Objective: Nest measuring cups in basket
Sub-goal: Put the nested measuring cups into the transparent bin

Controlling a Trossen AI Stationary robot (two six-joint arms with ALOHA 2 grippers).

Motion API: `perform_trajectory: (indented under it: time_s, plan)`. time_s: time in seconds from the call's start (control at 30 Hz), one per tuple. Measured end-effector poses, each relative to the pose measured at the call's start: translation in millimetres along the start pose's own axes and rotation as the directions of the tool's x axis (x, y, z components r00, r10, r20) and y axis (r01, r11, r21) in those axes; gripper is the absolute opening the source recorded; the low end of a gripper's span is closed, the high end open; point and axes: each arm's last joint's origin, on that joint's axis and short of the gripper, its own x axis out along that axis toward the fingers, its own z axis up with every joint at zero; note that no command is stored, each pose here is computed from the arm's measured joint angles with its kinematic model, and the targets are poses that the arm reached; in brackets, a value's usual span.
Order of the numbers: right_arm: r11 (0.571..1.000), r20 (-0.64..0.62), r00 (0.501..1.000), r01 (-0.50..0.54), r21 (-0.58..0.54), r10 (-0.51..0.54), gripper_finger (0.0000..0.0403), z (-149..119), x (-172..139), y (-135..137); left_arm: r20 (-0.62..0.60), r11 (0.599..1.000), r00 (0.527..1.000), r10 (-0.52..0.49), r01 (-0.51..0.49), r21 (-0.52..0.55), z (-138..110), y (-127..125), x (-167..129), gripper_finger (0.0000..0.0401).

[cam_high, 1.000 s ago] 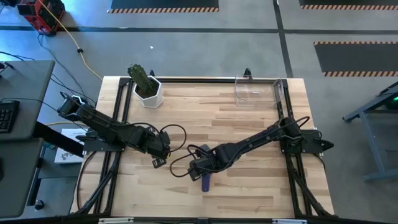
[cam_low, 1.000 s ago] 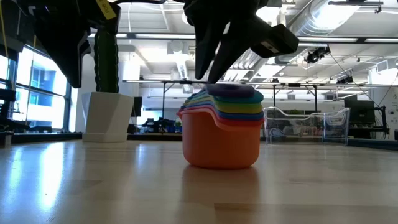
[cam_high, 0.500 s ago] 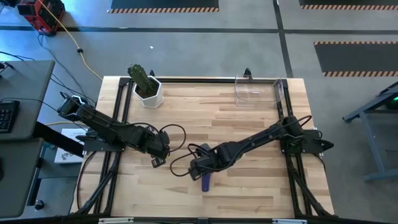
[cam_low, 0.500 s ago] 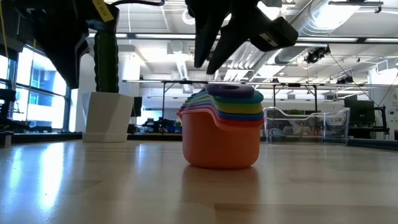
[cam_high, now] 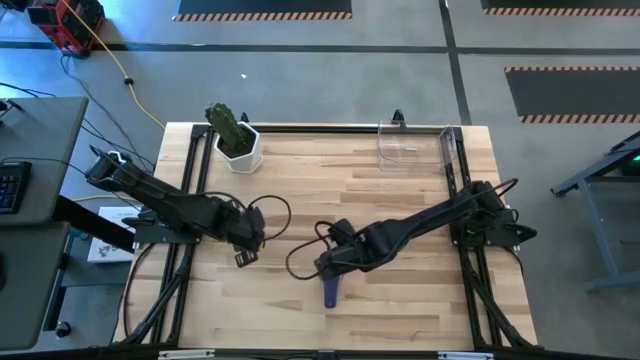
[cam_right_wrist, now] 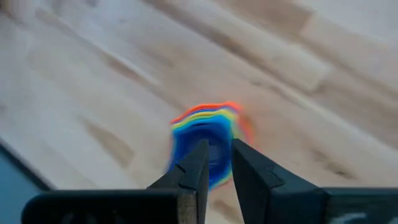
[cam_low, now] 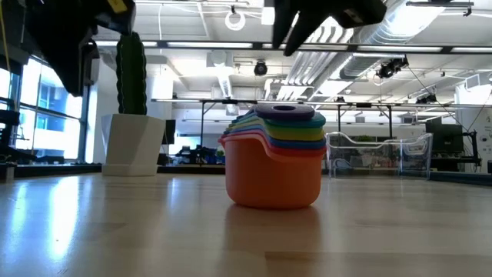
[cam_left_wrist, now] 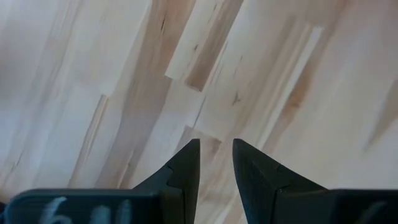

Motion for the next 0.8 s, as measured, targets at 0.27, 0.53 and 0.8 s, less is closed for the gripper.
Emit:
perform_trajectory:
  time_s: [0.27,0.53,0.8]
  plan:
    - [0.986,0.006,0.986,0.164,0.031,-0.164,0.0057,0,-14,-21,0.117,0.99,0.987,-0.111,0.121,-0.075,-19,24,-17,0.0087]
    - [0.972,-0.025,0.976,0.22,0.08,-0.218,0.0057,-19,-27,-27,0.207,0.973,0.961,-0.183,0.208,-0.105,-41,47,-22,0.0087]
    - [0.956,-0.041,0.965,0.263,0.13,-0.26,0.0057,-31,-32,-30,0.488,0.89,0.756,-0.437,0.442,0.113,-55,50,-15,0.0087]
